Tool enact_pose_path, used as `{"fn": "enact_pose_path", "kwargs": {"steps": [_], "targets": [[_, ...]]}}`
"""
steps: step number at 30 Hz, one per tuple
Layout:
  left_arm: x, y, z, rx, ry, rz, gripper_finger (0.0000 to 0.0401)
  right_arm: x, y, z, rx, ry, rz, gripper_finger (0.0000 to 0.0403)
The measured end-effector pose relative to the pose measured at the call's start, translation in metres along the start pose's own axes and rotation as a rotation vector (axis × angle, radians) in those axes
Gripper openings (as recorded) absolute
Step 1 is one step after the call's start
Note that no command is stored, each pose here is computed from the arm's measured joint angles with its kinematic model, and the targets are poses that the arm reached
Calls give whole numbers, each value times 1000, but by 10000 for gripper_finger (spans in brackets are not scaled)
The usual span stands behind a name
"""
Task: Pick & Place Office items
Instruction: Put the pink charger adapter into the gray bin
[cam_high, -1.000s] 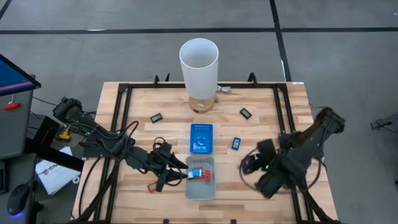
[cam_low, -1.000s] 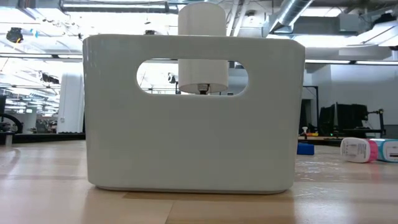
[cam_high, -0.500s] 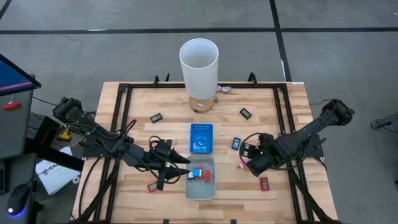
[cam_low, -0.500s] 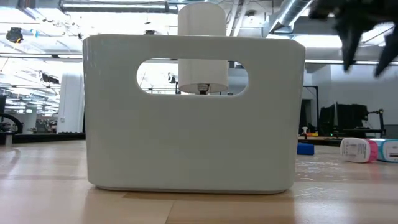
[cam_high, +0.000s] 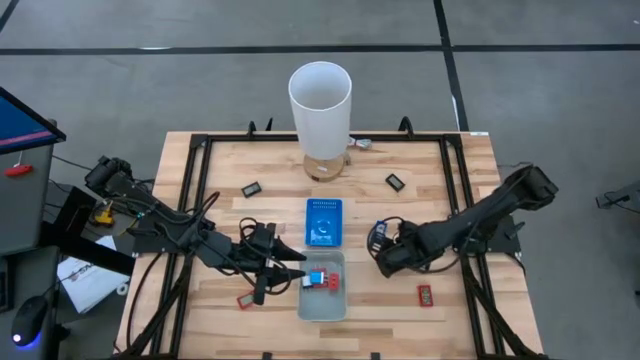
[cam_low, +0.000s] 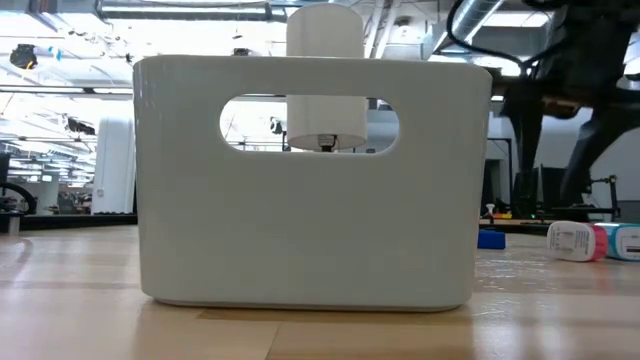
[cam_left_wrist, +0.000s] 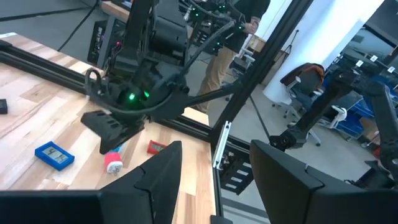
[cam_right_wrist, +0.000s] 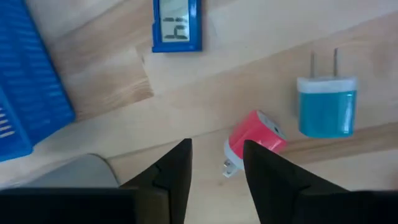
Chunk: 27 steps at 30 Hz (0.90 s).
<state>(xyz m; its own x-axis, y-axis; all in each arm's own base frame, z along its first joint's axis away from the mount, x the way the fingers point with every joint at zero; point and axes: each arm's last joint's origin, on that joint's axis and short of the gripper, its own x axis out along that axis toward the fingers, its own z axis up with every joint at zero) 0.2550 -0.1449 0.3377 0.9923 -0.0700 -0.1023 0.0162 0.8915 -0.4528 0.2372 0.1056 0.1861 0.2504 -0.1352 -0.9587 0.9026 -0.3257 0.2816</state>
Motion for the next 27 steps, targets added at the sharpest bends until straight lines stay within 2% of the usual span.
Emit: {"fn": "enact_pose_path", "kwargs": {"steps": [9,17,27], "targets": [[0,0,0,-2,-5,0,186,14,-2,-8,-11,33,-82,187],[0,0,0,-2,-4,1,186,14,-2,-6,-5,40,-107,240],[0,0,0,31,-5,1,186,15,1,-4,10,38,-105,250]]}}
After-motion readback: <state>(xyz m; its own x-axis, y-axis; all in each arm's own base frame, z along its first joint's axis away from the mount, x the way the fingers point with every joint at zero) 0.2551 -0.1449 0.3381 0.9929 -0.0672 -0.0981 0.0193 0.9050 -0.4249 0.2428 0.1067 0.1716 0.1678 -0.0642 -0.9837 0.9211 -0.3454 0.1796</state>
